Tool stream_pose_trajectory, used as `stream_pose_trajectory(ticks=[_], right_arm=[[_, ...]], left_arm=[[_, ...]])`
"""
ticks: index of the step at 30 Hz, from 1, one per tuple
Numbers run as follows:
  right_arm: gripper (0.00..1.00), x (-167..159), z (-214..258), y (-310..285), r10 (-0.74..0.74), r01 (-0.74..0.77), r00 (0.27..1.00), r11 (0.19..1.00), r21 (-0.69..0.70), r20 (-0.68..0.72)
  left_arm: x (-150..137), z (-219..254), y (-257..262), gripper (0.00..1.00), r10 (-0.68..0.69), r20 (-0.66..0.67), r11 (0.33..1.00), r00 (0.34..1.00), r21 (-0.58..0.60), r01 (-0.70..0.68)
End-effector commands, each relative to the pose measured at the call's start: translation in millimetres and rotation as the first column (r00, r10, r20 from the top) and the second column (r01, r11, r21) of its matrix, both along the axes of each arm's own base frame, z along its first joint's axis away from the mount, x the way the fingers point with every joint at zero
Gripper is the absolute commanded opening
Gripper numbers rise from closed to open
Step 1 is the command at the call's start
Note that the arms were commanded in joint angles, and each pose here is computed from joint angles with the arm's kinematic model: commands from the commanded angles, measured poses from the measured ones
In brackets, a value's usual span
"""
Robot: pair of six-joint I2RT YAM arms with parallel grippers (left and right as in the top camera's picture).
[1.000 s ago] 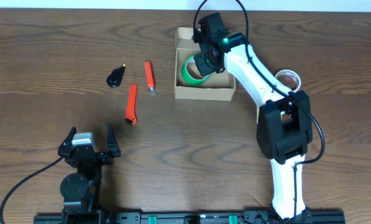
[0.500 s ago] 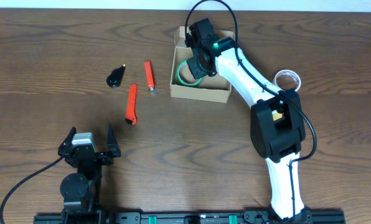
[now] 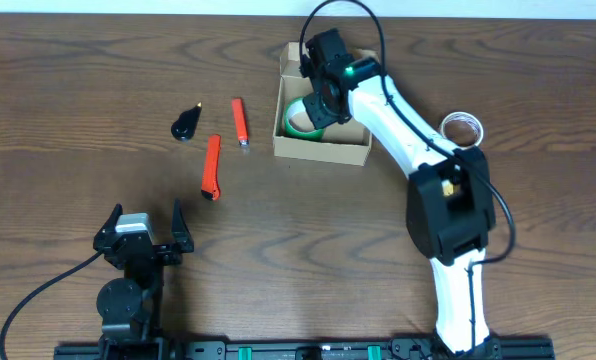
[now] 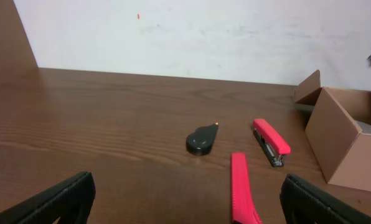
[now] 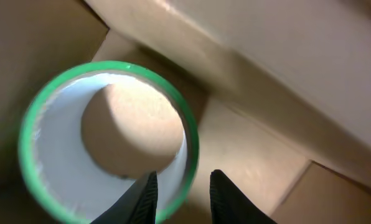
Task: Pack container
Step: 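Move the right gripper to the white masking tape and grasp its rim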
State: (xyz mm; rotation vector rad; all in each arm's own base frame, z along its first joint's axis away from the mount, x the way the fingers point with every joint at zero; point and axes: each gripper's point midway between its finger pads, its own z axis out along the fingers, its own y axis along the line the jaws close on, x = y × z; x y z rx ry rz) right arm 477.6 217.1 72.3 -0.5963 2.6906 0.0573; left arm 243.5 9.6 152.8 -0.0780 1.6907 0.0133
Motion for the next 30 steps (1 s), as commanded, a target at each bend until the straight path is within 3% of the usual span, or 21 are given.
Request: stream_pose_trajectory(ticks=[1,7,12,19,26,30], right_arm=[[0.31,0,94,2,-0.019,0.006,0.987,0.997,0.081,0.162],[0.34,-18,174,-35,-0.127,0.107,0.95,0.991,0.084,0.287],[0.36,-28,190,-98,-0.315,0.31,0.907,0.949,0.065,0.278],[0.46,-30,153,-205,-0.614,0.611,0.782,0.789,0.064,0.106],[0.47,-25,93,-278,-0.727,0.738,0.675,0.665,0.112,-0.125],[0.47,-29,43,-308,-0.781,0.811,0.577,0.583,0.054,-0.238]], left_arm=[[-2,-17,2,0.96,0.01,-0.055,1.0,0.998,0.009,-0.01],[-2,-17,2,0.96,0.01,-0.055,1.0,0.998,0.009,-0.01],[-2,-17,2,0.96,0.01,-0.055,1.0,0.998,0.009,-0.01],[-2,-17,2,0.96,0.01,-0.055,1.0,0.998,0.009,-0.01],[-2,-17,2,0.96,0.01,-0.055,1.0,0.998,0.009,-0.01],[-2,-17,2,0.96,0.01,-0.055,1.0,0.998,0.009,-0.01]])
